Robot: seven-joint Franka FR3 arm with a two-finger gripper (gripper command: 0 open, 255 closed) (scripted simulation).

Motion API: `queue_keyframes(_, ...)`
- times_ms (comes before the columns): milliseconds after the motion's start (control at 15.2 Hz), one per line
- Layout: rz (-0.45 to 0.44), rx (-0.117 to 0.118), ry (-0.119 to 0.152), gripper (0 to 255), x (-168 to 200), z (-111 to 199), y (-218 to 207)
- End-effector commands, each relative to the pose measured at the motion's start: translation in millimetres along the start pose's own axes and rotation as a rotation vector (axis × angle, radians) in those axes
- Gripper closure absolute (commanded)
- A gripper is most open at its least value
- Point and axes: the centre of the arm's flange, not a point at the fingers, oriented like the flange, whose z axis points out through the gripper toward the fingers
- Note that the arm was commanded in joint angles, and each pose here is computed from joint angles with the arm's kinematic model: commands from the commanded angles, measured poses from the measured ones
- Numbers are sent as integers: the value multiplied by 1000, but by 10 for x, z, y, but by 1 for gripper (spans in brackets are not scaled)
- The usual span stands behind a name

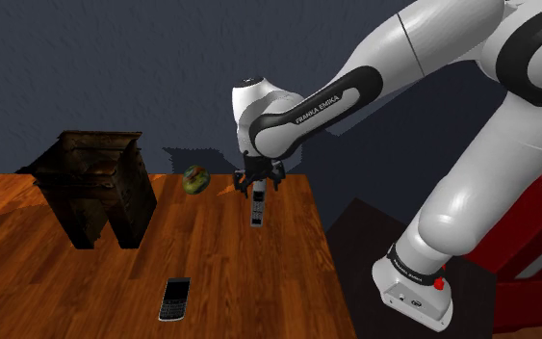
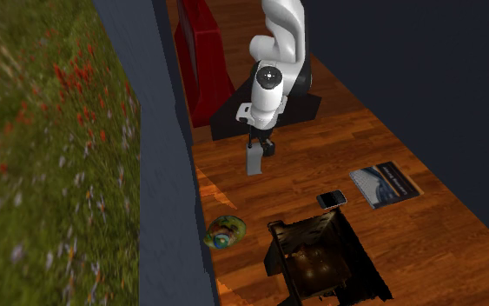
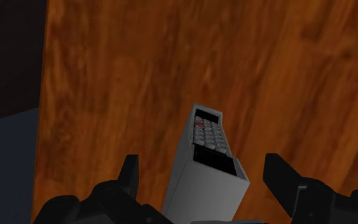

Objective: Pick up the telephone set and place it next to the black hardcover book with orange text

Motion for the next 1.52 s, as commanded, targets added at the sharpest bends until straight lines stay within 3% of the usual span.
queue_keyframes(0, 0, 0, 0, 0, 0, 4, 0)
queue_keyframes(198, 0, 0, 0, 0, 0, 3, 0)
queue_keyframes(264, 0, 0, 0, 255, 0, 3, 0)
queue_keyframes(858, 0, 0, 0, 255, 0, 4, 0)
queue_keyframes(1452, 0, 0, 0, 255, -25, -467, 59)
